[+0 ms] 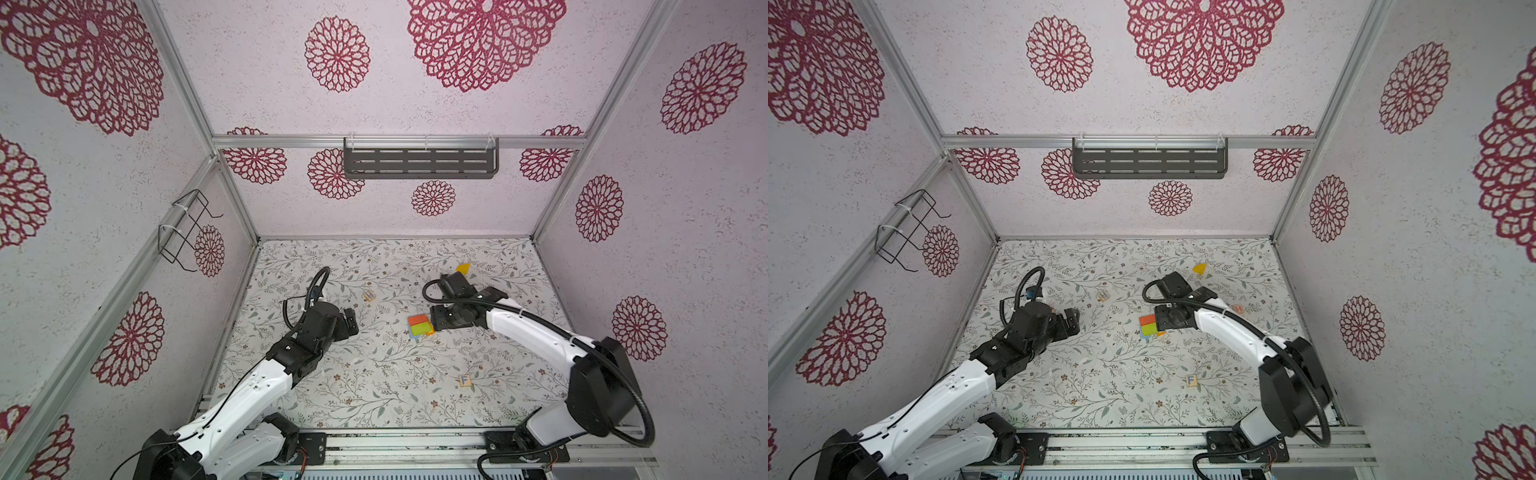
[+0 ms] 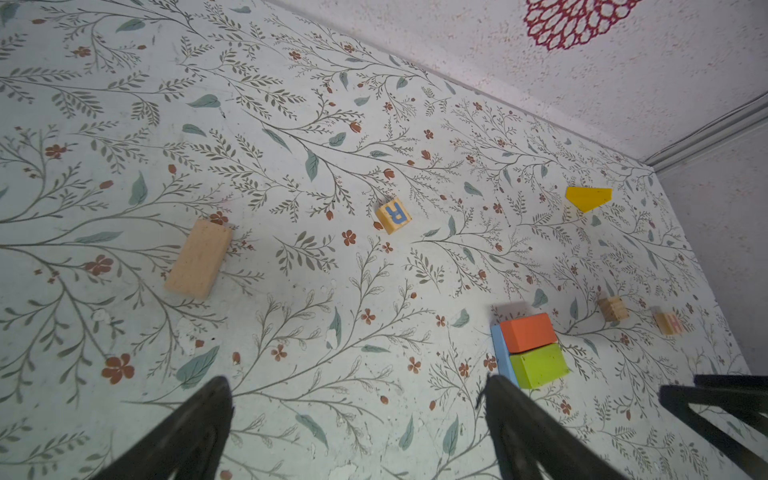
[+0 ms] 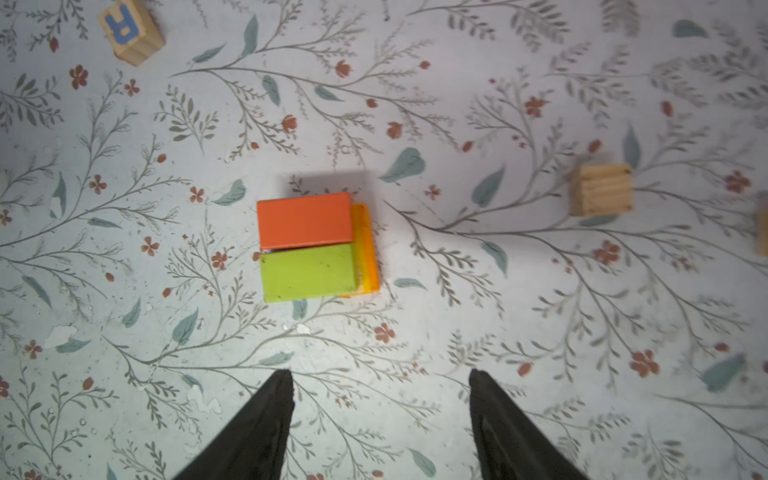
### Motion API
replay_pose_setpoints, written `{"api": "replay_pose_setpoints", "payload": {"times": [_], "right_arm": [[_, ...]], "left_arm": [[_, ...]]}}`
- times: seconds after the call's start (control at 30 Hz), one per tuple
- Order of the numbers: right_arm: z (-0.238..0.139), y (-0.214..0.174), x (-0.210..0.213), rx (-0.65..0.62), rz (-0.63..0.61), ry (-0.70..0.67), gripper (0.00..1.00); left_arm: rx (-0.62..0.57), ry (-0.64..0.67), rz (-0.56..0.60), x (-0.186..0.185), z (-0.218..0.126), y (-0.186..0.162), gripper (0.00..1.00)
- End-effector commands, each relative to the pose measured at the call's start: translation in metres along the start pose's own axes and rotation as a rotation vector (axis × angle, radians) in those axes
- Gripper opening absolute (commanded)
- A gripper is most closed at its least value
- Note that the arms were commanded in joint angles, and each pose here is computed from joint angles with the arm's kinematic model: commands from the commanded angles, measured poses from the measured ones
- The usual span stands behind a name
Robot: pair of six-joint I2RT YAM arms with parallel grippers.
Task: Build the wood block tower
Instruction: 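Move the right gripper to the plain wooden cube and close on it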
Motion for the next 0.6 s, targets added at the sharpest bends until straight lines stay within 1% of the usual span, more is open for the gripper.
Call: {"api": "replay_pose_setpoints", "payload": {"times": [0.0, 0.17, 0.3, 0.43, 0.57], "right_arm": [[-0.008, -0.016, -0.029, 0.004, 0.077, -0.037, 0.69], [0.002, -0.024, -0.063, 0.012, 0.156, -0.063, 0.69], [0.017, -0.014, -0.083, 0.020, 0.184, -0.088, 0.68], [0.033, 0.003, -0.095, 0.037, 0.169, -0.099, 0.66], [0.044, 0.022, -0.099, 0.035, 0.141, -0.123, 0.65]], "left_arm": [[0.049, -0.002, 0.016, -0.008, -0.001, -0.003, 0.97], [0.080, 0.014, 0.044, -0.016, 0.013, 0.001, 0.97], [0.117, 0.006, 0.065, -0.029, 0.040, 0.007, 0.97], [0.136, 0.038, 0.093, -0.041, 0.065, 0.015, 0.97], [0.099, 0.000, 0.083, -0.055, 0.088, 0.028, 0.97]]}}
Point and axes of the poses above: each gripper's point midway between its finger pads, its own z axis out along the fingers, its own x axis along the line the jaws close on, y = z × x, the point moved 8 cm from there along -z, back along the fingers, and after that the axes turned 1 degree about -z, right-handed, at the moved point
